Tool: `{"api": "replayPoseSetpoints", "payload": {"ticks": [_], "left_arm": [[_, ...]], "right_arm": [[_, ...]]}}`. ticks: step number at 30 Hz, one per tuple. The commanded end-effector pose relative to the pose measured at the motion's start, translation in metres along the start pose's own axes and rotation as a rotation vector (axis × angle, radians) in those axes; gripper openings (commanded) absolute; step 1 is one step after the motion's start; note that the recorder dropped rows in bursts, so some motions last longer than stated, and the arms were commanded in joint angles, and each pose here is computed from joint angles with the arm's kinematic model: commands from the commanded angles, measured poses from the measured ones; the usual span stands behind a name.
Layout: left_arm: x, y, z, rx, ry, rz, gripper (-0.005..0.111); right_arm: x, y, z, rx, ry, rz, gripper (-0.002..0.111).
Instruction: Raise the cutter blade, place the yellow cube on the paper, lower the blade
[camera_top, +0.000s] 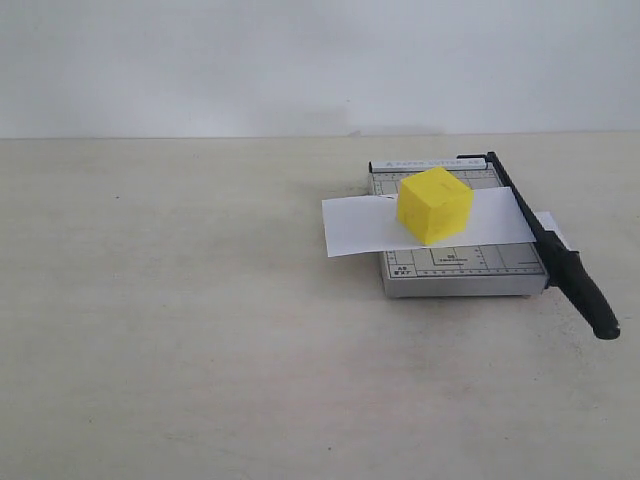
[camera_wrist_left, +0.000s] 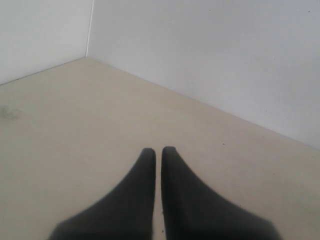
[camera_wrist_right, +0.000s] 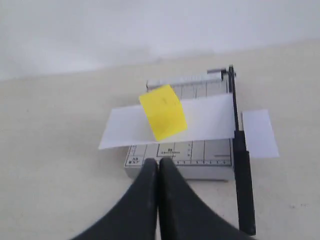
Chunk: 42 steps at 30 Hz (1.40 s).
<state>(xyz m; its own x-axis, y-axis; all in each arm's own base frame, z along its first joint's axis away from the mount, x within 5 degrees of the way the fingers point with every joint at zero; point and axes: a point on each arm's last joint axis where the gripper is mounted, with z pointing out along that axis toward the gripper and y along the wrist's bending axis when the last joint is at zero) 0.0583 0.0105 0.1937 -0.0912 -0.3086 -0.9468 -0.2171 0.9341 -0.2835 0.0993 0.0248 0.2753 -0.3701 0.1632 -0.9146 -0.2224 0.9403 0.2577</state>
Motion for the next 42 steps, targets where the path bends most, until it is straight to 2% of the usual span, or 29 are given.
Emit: {"api": "replayPoseSetpoints", "payload": {"ticks": [1,4,6,9,11,13,15,18,21,30,37,42], "left_arm": [[0.0,0.0,0.0,0.008,-0.017,-0.012,0.004],[0.0,0.0,0.0,0.008,-0.017,-0.012,0.004],[0.0,0.0,0.0,0.008,-0.017,-0.012,0.004],[-0.001,0.0,-0.001,0.01,-0.024,-0.012,0.004],[-0.001,0.0,-0.001,0.01,-0.024,-0.012,0.004],[-0.001,0.0,-0.001,0.01,-0.024,-0.012,0.004],[-0.001,0.0,-0.001,0.01,-0.024,-0.012,0.004],[-0.001,0.0,-0.001,0.01,-0.024,-0.012,0.004],[-0.001,0.0,-0.001,0.01,-0.024,-0.012,0.004],[-0.001,0.0,-0.001,0.01,-0.024,-0.012,0.004],[-0.001,0.0,-0.001,0.01,-0.024,-0.012,0.004],[-0.001,0.0,-0.001,0.01,-0.024,-0.012,0.004]], "right_arm": [[0.03,0.011,-0.033,-0.011,-0.197,-0.114,0.0],[0.035,0.018,-0.051,-0.016,-0.334,-0.183,0.0],[0.033,0.017,-0.052,0.002,-0.345,-0.211,0.0],[0.032,0.02,-0.054,-0.068,-0.361,-0.146,0.0],[0.033,0.023,-0.056,-0.144,-0.345,-0.162,0.0],[0.037,0.026,-0.057,-0.209,-0.316,-0.268,0.0],[0.038,0.026,-0.058,-0.222,-0.315,-0.407,0.001],[0.036,0.02,-0.058,-0.163,-0.331,-0.524,0.005],[0.031,0.015,-0.058,-0.109,-0.374,-0.483,0.005],[0.006,0.002,-0.063,0.131,-0.599,-0.556,0.005],[-0.002,-0.008,-0.049,0.23,-0.604,-0.487,0.005],[0.034,-0.023,-0.032,0.284,-0.545,-0.32,0.005]]}}
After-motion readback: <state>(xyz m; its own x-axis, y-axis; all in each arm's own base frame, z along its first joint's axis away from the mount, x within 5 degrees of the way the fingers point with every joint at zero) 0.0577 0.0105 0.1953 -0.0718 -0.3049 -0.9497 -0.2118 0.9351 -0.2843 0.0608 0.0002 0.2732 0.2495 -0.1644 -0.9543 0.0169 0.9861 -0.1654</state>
